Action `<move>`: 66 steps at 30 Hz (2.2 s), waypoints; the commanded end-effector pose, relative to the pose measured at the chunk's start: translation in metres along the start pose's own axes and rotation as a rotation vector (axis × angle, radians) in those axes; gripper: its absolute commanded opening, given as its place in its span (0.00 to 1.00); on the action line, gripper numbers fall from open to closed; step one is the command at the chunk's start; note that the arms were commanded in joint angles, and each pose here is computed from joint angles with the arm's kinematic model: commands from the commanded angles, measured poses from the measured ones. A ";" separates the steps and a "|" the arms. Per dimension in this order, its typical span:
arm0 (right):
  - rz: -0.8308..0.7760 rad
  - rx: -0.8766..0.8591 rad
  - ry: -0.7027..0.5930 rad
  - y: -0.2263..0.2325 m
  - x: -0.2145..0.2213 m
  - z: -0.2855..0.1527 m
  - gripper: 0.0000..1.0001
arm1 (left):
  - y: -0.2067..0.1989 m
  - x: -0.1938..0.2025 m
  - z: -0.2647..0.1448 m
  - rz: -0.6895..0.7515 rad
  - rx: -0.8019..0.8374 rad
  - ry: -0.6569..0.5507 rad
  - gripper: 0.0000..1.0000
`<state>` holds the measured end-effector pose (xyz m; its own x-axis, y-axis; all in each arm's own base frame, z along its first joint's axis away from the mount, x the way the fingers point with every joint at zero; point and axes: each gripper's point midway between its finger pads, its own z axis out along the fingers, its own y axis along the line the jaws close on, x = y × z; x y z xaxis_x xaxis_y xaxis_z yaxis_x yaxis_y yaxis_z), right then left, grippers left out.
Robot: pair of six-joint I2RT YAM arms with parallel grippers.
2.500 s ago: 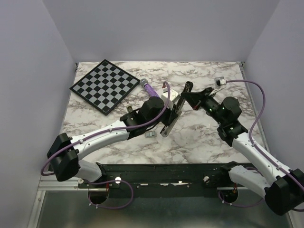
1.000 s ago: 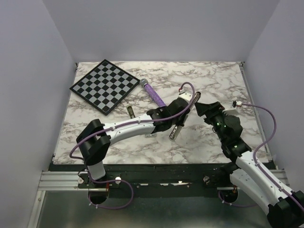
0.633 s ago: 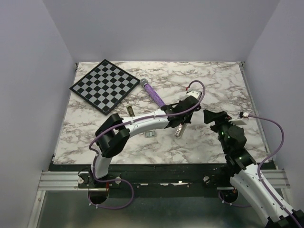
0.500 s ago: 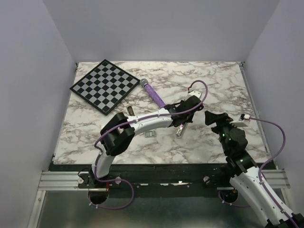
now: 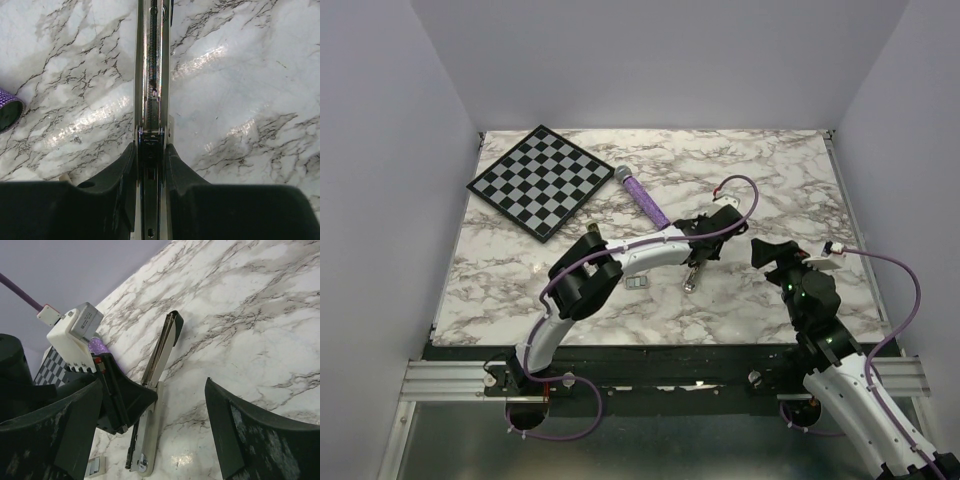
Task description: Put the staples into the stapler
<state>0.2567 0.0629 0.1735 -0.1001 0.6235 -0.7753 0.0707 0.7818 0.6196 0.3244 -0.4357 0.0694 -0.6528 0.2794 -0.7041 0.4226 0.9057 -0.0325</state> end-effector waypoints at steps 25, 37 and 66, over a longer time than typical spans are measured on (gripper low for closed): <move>-0.123 -0.007 0.031 -0.003 0.003 -0.001 0.92 | 0.006 -0.016 0.022 -0.098 -0.014 -0.012 0.48; -0.215 -0.145 0.229 0.037 0.023 0.005 1.00 | 0.053 -0.089 -0.065 -0.319 0.052 -0.230 0.97; -0.623 0.301 0.866 0.021 0.161 0.058 1.00 | 0.334 -0.099 -0.311 -0.329 -0.616 -0.895 0.99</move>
<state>0.3053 0.1940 0.0643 -0.8263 0.0135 -0.5631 -0.0509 0.9938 0.0986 0.3367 -0.0793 0.3347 0.0380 -0.1517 -0.9877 -0.1583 0.9750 -0.1559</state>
